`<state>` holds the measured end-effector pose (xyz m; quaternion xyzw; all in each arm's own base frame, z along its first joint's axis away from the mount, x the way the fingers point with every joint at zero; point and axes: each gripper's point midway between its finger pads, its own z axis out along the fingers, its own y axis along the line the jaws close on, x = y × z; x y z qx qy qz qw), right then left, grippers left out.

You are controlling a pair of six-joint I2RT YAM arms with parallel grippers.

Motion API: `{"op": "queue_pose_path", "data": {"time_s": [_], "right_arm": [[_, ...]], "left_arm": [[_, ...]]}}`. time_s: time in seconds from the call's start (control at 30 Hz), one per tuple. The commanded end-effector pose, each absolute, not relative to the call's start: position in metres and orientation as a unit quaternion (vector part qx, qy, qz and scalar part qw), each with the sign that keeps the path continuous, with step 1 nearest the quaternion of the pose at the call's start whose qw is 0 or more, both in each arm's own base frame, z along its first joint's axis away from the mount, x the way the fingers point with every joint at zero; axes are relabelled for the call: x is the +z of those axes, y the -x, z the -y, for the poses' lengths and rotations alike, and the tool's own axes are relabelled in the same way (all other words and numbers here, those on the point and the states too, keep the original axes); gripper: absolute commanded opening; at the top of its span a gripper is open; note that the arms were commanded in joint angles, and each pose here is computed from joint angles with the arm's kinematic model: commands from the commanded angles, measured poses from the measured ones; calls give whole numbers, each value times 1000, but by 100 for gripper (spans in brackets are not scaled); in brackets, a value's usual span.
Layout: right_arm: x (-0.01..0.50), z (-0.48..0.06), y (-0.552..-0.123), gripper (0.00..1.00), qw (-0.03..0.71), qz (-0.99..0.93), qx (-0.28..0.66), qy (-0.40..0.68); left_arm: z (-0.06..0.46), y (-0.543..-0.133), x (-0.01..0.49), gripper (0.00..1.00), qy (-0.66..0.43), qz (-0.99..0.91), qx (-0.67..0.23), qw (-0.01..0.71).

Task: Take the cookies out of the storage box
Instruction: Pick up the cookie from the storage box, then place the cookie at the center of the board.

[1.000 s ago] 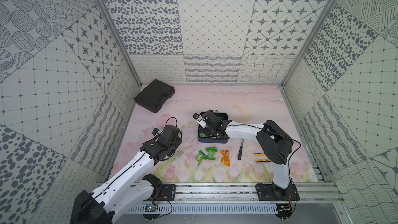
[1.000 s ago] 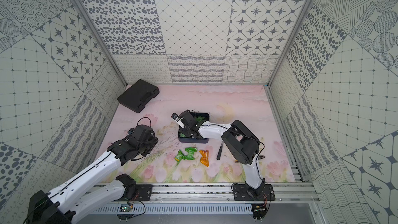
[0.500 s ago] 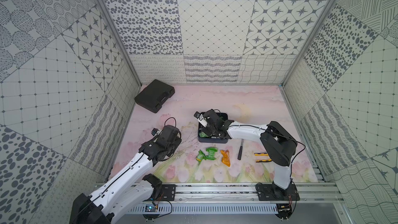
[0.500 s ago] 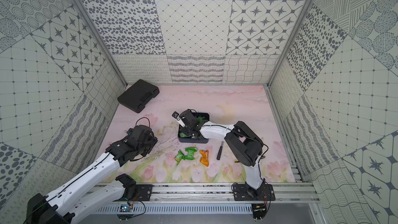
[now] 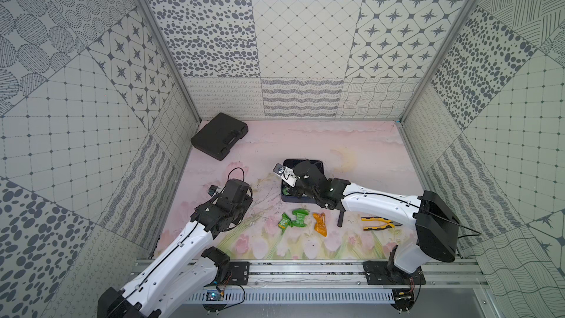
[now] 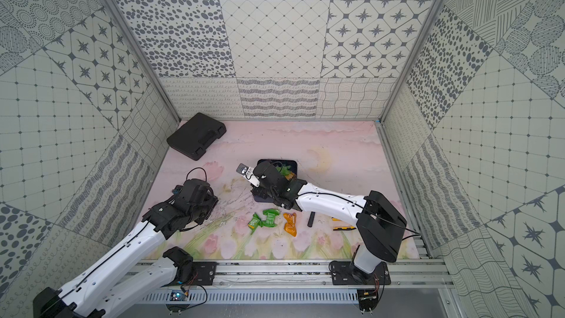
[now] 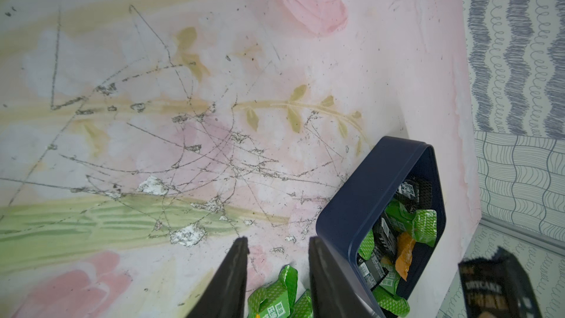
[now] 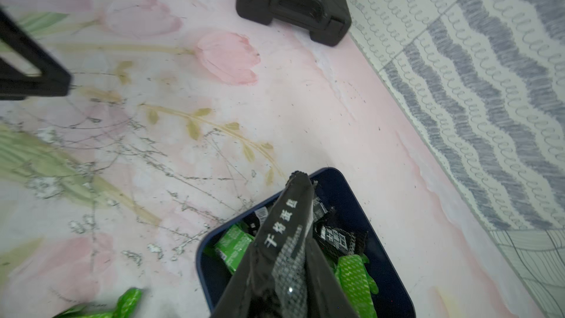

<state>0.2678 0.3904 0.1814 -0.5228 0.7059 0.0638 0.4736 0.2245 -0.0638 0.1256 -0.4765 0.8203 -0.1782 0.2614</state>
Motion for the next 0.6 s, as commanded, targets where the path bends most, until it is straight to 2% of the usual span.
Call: {"op": "queue_pose_path", "data": {"time_s": [0.0,0.1,0.27,0.57], "right_arm": [[170,-407,-221,26,460,-664,77,585],[154,-417,-195,27,448,-651,84,608],[117,-432,-175,27,429,-631,56,644],[78,-443,-192,27,426,-641,-23,638]], "left_arm": [[36,-204,126,37,516,-803,-128,269],[24,-192,127,36,533,-791,-115,277],[15,-179,122,36,549,-777,-119,283],[13,-169,115,36,561,-768,-132,278]]}}
